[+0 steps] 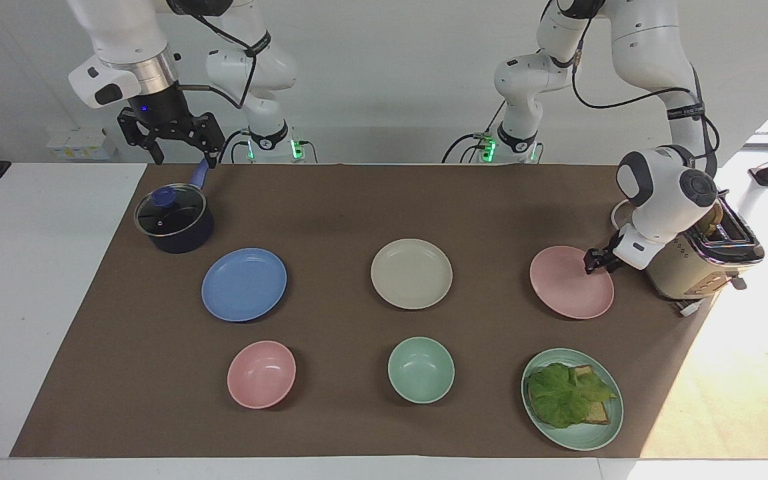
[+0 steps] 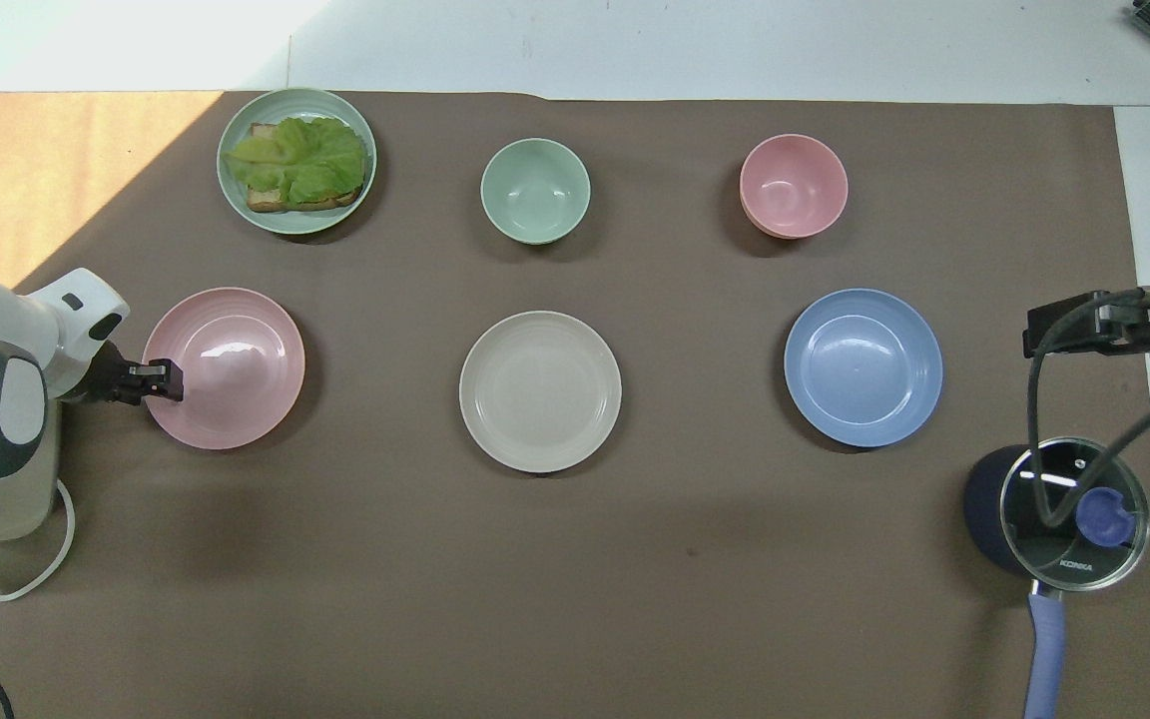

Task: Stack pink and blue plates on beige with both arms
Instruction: 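Grasp the rim of the large pink bowl with the left gripper, then carry the pink bowl onto the beige plate and release with the left gripper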

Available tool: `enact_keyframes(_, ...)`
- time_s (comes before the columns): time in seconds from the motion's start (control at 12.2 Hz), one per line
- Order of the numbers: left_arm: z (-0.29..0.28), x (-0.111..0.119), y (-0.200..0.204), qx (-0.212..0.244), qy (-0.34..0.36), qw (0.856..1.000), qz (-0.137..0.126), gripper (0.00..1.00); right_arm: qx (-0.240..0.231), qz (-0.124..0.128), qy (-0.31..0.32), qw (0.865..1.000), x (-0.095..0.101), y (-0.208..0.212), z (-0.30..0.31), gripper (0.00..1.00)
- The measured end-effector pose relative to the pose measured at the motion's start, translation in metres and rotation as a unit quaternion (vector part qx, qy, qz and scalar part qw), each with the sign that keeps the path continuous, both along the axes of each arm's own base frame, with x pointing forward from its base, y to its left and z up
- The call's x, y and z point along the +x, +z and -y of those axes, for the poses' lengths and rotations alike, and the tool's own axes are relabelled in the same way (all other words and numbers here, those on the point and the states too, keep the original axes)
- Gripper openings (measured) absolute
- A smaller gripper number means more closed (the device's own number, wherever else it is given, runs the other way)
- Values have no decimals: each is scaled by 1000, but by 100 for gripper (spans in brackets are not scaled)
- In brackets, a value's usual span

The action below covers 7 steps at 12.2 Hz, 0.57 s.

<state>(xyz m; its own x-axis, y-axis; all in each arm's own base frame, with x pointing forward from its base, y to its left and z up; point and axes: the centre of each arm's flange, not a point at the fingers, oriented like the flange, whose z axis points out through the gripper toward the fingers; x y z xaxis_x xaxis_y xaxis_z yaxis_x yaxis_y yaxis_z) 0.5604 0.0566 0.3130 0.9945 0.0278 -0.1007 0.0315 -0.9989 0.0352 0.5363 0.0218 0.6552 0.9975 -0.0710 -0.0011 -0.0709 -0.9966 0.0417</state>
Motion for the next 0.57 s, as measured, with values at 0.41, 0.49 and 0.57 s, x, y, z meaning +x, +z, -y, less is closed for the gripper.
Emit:
enact_keyframes(0.41, -1, -3, 15, -6, 3, 999, -34, 7, 0, 0, -1, 1000, 0, 0, 2, 100)
enact_keyframes(0.49, -2, -1, 28, -8, 3, 999, -52, 6, 0, 0, -2, 1000, 0, 0, 2, 100)
enact_keyframes(0.57, -3, 3, 48, -11, 3, 998, -68, 4, 0, 0, -2, 1000, 0, 0, 2, 100)
